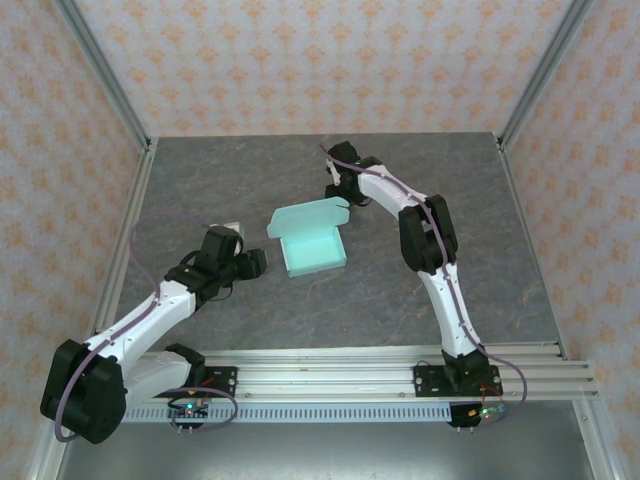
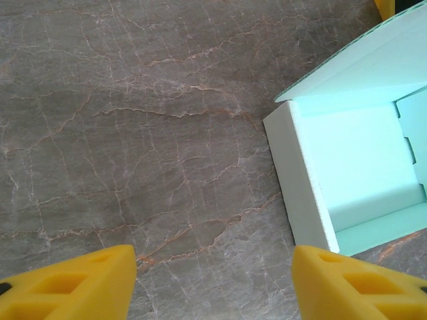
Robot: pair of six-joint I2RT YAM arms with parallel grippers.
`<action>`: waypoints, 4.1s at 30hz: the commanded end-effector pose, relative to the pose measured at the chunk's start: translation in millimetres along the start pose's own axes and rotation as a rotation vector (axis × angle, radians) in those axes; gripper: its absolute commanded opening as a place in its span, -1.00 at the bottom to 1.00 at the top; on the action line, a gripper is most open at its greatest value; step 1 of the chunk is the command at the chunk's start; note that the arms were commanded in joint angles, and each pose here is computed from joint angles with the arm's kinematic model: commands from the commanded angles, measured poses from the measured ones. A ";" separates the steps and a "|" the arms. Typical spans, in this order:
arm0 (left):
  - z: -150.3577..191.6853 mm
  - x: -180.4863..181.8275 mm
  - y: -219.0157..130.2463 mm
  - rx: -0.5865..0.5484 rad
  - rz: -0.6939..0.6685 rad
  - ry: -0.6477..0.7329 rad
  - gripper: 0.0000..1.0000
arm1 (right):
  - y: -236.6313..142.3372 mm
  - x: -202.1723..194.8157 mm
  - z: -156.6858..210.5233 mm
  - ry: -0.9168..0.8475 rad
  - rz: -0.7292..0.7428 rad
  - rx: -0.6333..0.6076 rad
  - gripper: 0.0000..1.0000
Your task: Fold the paper box
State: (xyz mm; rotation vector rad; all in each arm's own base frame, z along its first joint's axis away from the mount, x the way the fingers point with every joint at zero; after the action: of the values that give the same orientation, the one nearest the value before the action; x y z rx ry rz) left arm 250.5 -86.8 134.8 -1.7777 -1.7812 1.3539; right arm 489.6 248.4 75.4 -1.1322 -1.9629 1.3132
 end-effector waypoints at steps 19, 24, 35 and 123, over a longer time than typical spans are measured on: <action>-9.3 -30.7 -26.3 -0.055 0.233 0.005 0.46 | -100.3 -58.5 36.1 0.226 0.201 -0.087 -0.49; -11.8 -27.2 -26.8 -0.105 0.238 -0.033 0.74 | -153.7 -29.1 92.5 0.286 0.119 -0.193 -0.50; -22.5 -1.1 -14.3 -0.119 0.014 -0.081 0.89 | -164.8 111.3 100.0 0.028 0.009 -0.278 -0.49; -82.0 -49.8 45.6 -0.192 0.030 0.325 -0.15 | -116.2 37.5 51.1 -0.283 -0.175 -0.556 -0.63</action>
State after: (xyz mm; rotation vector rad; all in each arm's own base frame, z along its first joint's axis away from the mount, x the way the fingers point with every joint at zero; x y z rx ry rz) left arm 346.3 -119.3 148.4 -2.0498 -1.6452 0.9267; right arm 388.9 237.1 141.5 -0.9430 -2.6372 0.9116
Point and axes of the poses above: each hand's point on the last joint's axis, 136 mm out from that joint toward the fingers, its own y axis out along the fingers, its own x axis along the line the jaws close on, z = x × y, the point moved 5 cm from there along -y, back along the fingers, and after that the axes turned 10 degrees about -y, right-handed, at the moved point
